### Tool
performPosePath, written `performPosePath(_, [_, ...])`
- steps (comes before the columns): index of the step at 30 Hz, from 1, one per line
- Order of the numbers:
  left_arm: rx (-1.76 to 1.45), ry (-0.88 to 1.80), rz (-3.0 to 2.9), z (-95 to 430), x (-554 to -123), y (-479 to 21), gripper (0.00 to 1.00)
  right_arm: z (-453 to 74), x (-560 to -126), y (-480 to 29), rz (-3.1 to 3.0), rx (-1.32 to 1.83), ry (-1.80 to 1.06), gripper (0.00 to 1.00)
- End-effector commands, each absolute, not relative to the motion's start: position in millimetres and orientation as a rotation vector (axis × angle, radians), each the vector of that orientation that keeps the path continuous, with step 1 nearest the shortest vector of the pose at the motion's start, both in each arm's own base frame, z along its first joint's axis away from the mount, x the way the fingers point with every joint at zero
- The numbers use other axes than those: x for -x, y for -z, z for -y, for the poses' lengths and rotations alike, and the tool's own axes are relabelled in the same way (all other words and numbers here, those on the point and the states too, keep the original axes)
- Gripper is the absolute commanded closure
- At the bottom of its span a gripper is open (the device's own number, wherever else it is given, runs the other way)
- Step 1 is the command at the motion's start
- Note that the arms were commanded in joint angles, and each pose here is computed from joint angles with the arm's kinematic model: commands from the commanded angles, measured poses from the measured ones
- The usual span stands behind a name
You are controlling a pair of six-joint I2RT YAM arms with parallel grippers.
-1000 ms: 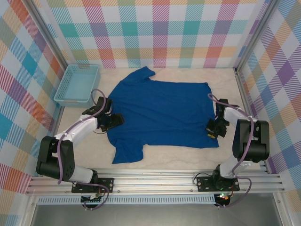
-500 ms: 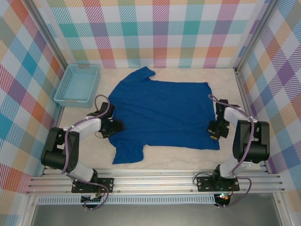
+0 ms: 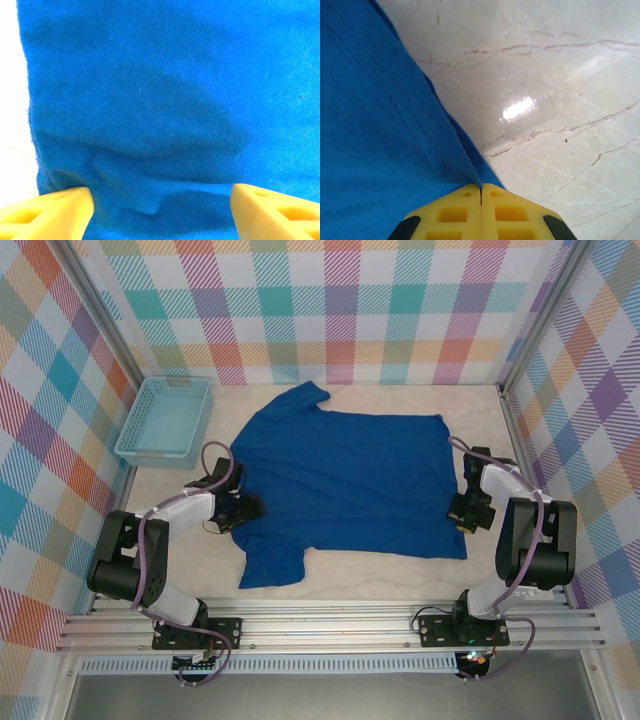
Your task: Fold the inside-out t-shirt
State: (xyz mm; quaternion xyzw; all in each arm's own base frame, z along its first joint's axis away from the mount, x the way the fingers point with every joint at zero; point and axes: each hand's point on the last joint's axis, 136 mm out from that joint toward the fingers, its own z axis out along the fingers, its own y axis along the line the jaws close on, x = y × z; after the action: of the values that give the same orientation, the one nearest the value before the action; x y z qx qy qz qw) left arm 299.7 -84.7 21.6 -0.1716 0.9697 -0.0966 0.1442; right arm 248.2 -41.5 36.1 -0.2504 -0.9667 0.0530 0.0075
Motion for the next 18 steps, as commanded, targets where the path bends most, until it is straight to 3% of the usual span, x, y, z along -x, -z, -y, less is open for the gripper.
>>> performPosePath(1, [0.499, 0.213, -2.89, 81, -274, 5, 0.25, 52, -246, -48, 3.016, 0.79, -0.232, 1.0])
performPosePath(13, [0.477, 0.243, -2.872, 83, -277, -1, 0.25, 73, -258, -58, 3.02, 0.739, -0.391, 0.89])
performPosePath(18, [0.475, 0.253, -2.871, 85, -277, -3, 0.25, 70, -257, -57, 3.008, 0.703, -0.401, 0.72])
